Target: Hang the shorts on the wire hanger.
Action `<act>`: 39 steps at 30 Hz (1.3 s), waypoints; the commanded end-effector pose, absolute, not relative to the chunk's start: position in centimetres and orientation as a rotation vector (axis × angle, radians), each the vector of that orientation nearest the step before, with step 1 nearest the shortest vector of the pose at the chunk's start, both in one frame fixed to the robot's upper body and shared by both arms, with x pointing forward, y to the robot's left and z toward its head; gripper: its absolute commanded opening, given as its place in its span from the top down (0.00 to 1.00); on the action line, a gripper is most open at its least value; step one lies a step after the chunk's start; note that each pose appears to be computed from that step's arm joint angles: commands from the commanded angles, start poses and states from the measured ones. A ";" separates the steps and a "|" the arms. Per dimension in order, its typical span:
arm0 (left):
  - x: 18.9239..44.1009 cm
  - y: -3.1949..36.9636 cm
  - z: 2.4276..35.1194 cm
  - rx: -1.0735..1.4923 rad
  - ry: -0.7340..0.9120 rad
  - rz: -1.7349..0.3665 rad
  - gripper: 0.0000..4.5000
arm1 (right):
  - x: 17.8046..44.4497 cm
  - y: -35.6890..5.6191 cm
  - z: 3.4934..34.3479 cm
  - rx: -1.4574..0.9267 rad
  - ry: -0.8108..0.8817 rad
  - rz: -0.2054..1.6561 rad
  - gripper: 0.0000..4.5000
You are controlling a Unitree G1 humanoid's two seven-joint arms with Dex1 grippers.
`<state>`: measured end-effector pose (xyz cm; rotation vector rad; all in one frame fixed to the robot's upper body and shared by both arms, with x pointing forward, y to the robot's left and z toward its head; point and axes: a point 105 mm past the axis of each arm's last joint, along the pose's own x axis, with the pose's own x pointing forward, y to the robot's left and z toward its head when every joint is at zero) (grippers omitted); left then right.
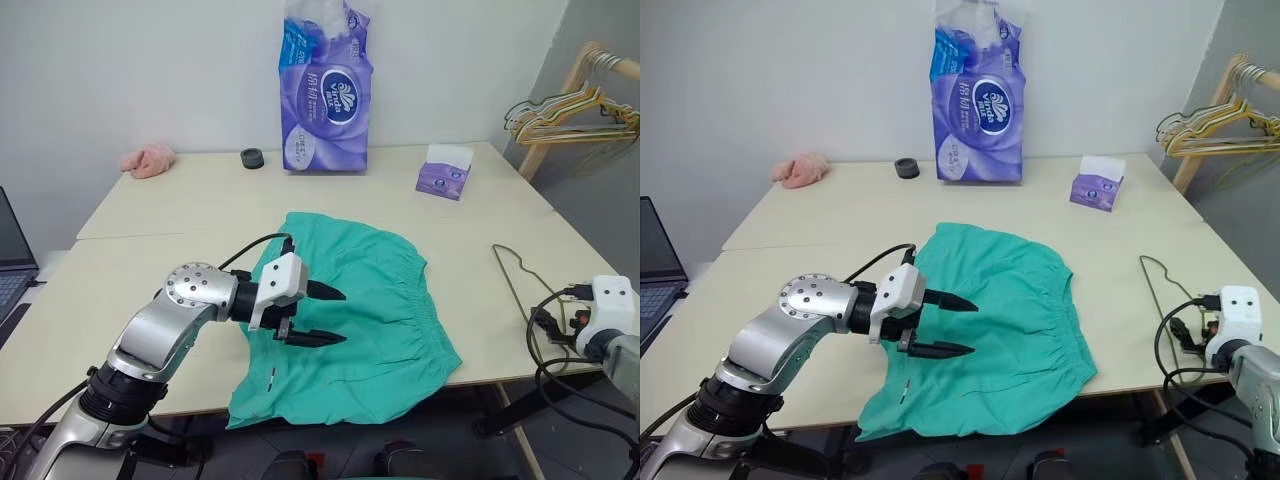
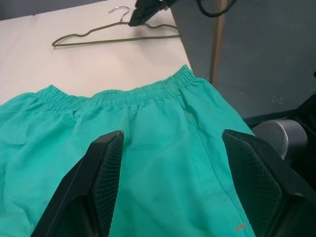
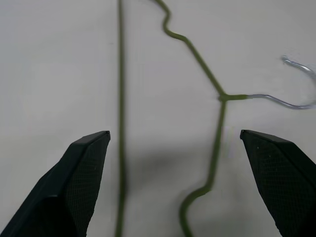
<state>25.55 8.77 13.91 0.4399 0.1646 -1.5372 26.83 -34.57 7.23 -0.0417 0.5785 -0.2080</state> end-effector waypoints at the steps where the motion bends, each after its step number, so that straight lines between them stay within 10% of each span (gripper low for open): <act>1: 25.4 8.3 14.3 0.473 0.126 -1.556 0.25 | 27.3 -36.1 7.9 -0.032 0.570 -0.260 0.00; 14: 25.1 7.7 14.3 0.469 0.119 -1.571 0.24 | 27.6 -35.9 5.0 -0.001 0.823 -0.120 0.08; 28: 25.0 7.2 14.6 0.457 0.118 -1.560 0.24 | 26.9 -36.1 1.4 -0.046 0.935 -0.159 1.00; 39: 28.8 7.1 15.8 0.425 0.043 -1.356 0.24 | 29.4 -38.9 6.9 -0.078 0.687 -0.285 1.00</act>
